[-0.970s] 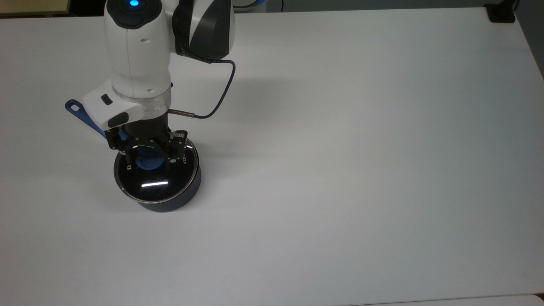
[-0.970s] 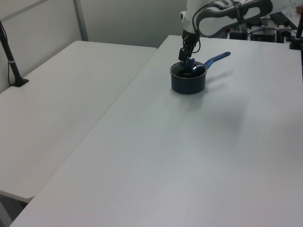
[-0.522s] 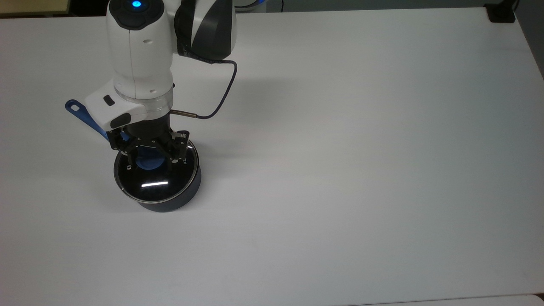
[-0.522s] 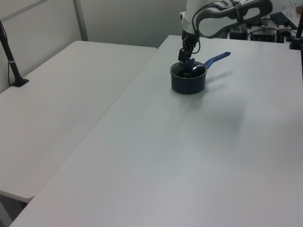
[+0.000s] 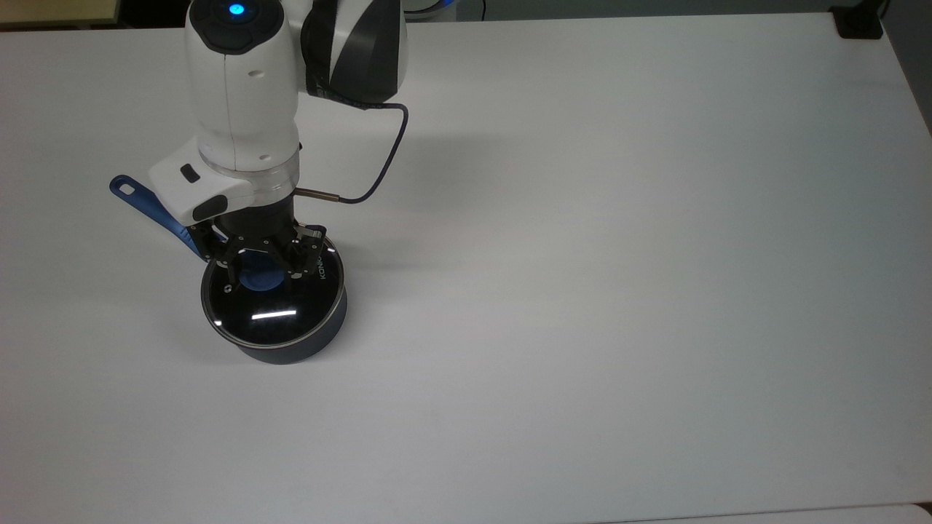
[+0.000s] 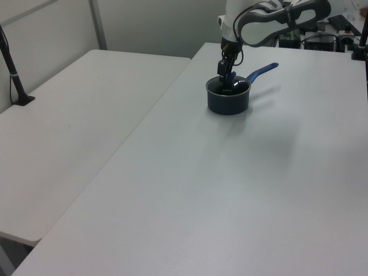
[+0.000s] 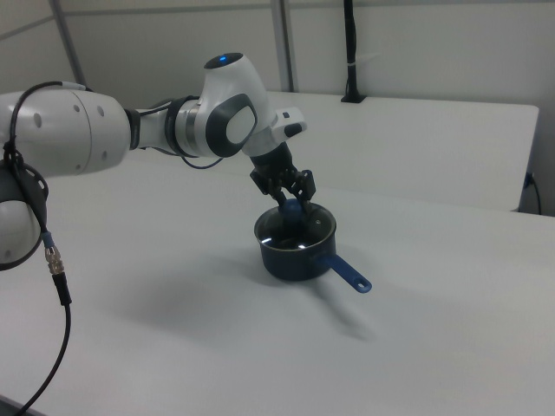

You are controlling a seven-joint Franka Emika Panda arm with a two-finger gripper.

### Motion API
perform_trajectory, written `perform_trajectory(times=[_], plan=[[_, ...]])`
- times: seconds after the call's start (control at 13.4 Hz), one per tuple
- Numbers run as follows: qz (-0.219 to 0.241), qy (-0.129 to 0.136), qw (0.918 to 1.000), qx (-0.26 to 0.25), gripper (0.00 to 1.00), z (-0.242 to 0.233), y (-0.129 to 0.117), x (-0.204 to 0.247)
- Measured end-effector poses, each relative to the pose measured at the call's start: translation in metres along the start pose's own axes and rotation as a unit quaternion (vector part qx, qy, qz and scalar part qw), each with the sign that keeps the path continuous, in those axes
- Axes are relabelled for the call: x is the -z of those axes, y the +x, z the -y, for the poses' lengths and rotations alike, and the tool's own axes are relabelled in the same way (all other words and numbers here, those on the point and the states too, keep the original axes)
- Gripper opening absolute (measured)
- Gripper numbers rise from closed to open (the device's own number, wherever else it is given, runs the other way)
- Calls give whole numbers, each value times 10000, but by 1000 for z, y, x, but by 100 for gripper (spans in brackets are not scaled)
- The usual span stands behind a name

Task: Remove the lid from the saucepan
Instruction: 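Close the gripper around the blue knob of the glass lid, then lift the glass lid up off the saucepan rim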

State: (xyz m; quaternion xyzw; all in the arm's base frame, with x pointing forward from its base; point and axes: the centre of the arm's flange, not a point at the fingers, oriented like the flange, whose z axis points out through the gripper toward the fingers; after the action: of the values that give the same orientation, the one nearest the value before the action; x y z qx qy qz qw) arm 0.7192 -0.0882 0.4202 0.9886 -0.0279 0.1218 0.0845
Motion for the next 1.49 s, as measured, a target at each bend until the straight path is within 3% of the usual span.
perform_trajectory(times=[0.52,1.27,1.49], plan=[[-23,-1,10000,-6,61,-1,1,3],[-262,-4,9996,-88,61,-13,1,58],[65,74,9999,57,61,8,-12,72]])
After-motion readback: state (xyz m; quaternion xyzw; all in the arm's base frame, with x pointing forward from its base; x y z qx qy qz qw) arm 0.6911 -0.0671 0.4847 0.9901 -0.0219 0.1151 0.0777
